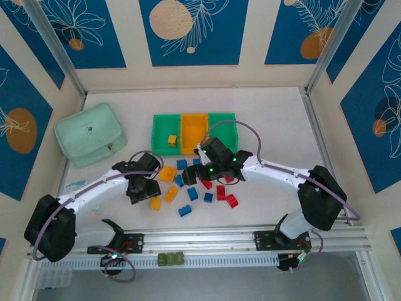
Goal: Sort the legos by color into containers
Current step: Pick up the lego from the middle-left of the table.
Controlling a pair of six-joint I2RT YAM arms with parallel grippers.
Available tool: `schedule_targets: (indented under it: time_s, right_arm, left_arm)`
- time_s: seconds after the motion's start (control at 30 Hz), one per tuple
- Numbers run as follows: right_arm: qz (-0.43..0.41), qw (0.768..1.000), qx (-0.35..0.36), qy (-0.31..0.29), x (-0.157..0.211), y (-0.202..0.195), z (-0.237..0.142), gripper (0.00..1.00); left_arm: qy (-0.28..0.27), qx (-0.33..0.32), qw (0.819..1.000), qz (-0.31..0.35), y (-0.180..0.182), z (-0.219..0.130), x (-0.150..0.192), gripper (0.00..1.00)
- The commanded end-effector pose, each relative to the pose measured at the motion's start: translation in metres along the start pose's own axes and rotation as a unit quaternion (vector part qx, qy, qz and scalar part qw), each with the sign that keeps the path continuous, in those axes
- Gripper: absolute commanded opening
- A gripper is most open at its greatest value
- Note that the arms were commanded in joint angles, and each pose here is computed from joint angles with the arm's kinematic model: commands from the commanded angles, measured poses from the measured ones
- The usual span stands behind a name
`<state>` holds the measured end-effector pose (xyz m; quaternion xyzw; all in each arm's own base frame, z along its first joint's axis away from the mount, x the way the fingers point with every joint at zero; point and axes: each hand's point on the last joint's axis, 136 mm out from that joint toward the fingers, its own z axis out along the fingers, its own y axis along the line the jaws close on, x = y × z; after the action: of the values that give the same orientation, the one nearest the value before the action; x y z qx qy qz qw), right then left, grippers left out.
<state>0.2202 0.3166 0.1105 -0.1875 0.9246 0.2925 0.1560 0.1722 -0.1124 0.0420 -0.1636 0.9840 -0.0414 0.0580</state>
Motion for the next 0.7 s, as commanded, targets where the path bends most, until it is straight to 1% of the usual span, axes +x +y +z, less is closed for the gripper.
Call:
schedule_targets:
  time_s: [0.0, 0.07, 0.17, 0.4, 0.67]
  right_arm:
    - [-0.006, 1.0, -0.005, -0.002, -0.003, 0.005, 0.001, 0.99]
    - [-0.007, 1.0, -0.003, -0.003, -0.004, 0.005, 0.001, 0.99]
    - [-0.008, 1.0, -0.002, -0.002, -0.005, 0.005, 0.002, 0.99]
    - [-0.009, 1.0, -0.001, 0.001, -0.004, 0.004, 0.005, 0.99]
    - [-0.008, 1.0, 0.001, 0.002, -0.003, 0.003, 0.006, 0.99]
  left_arm:
    - [0.004, 0.027, 0.999, -0.035, -0.008, 0.007, 0.005, 0.65]
    - [0.004, 0.034, 0.999, -0.033, -0.013, 0.011, 0.004, 0.65]
    - [0.007, 0.025, 0.999, -0.025, -0.015, 0.014, 0.001, 0.65]
    - [0.008, 0.02, 0.999, -0.027, -0.016, 0.026, 0.0, 0.6]
    - [0.007, 0.009, 1.0, -0.026, -0.012, 0.031, -0.001, 0.48]
